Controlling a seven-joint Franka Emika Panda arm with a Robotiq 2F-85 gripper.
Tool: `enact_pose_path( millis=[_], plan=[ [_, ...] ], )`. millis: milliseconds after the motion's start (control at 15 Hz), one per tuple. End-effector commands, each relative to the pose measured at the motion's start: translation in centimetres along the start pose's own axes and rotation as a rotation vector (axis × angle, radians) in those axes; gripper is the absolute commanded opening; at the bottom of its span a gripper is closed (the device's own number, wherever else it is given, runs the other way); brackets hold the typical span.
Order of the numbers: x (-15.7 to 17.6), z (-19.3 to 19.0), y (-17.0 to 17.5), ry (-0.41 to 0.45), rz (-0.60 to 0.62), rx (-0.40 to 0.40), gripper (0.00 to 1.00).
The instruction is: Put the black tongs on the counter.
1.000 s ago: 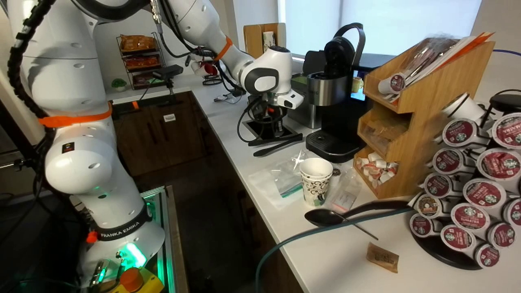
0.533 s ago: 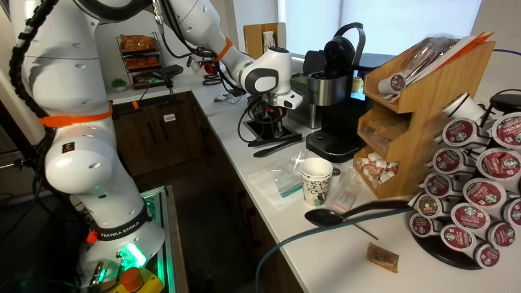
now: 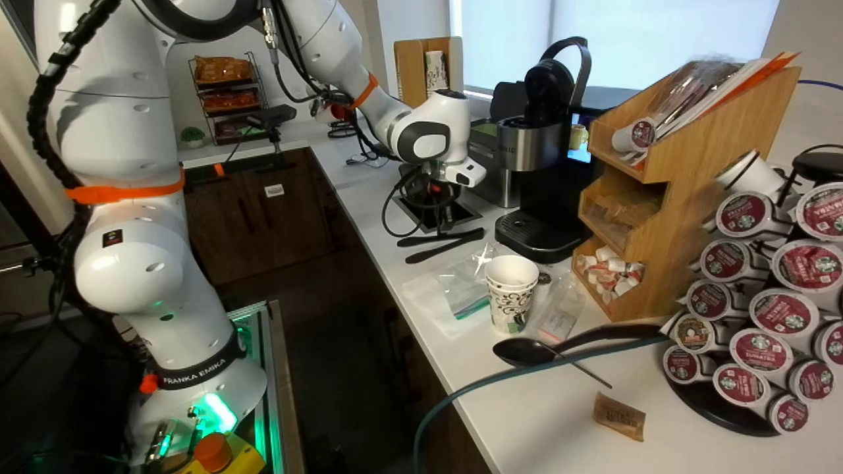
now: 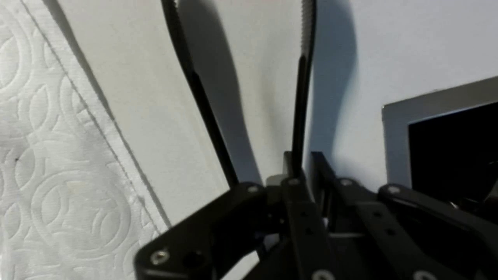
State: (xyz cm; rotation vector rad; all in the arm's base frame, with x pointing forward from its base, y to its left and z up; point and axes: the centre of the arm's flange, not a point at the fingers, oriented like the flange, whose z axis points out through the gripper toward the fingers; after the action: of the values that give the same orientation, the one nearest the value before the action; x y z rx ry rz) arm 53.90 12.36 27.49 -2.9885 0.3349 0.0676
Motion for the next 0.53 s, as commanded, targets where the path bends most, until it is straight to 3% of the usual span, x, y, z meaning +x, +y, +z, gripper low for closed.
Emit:
enact_pose_path(
  millis=[0, 467],
  plan=[
    [-0.3, -0.3, -0.3, -0.004, 0.018, -0.011, 0.44],
    [-3.2, -3.9, -0.5, 0.022, -0.047, 0.046, 0.97]
  ],
)
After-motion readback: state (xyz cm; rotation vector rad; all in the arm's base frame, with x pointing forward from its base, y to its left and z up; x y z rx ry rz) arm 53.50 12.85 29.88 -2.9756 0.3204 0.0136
